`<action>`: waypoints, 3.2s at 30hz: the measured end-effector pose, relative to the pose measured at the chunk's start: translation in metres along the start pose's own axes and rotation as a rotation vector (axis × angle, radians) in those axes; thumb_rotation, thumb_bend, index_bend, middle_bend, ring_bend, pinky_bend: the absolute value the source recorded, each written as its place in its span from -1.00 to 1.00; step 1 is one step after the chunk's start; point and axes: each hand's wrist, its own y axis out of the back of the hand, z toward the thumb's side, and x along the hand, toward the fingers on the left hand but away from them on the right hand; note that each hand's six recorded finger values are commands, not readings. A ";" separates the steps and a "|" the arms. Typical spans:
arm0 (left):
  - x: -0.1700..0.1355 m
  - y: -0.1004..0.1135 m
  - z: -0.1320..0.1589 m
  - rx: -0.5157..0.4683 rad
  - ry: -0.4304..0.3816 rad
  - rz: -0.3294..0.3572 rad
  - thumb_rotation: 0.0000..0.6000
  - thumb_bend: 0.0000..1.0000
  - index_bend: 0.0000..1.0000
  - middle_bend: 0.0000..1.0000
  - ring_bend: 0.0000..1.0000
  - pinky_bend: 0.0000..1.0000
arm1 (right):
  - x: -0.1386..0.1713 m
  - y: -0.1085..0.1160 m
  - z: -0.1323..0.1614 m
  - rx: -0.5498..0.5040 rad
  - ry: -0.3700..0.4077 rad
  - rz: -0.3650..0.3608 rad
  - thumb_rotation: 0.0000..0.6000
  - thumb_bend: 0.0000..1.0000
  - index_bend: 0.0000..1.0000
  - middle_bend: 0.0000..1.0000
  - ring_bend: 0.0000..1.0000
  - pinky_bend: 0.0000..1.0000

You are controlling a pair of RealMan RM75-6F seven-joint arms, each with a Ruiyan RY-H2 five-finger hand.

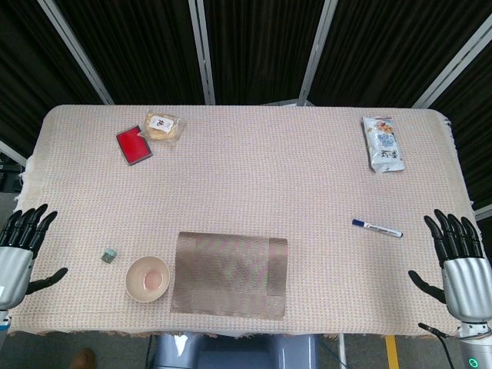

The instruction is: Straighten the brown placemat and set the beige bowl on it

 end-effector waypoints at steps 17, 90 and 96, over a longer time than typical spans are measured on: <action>-0.006 -0.060 0.035 -0.001 -0.199 -0.221 1.00 -1.00 -0.61 -1.00 -1.00 -1.00 | -0.003 -0.003 0.000 -0.014 -0.008 0.019 1.00 -1.00 -1.00 -1.00 -1.00 -1.00; 0.119 -0.120 -0.073 0.018 0.187 -0.196 1.00 -0.26 0.16 -1.00 -1.00 -1.00 | -0.005 -0.002 -0.006 -0.035 -0.037 0.032 1.00 -1.00 -1.00 -1.00 -1.00 -1.00; 0.115 -0.131 -0.074 0.013 0.200 -0.239 1.00 -0.90 -0.61 -1.00 -1.00 -1.00 | -0.005 -0.001 -0.009 -0.038 -0.044 0.034 1.00 -1.00 -1.00 -1.00 -1.00 -1.00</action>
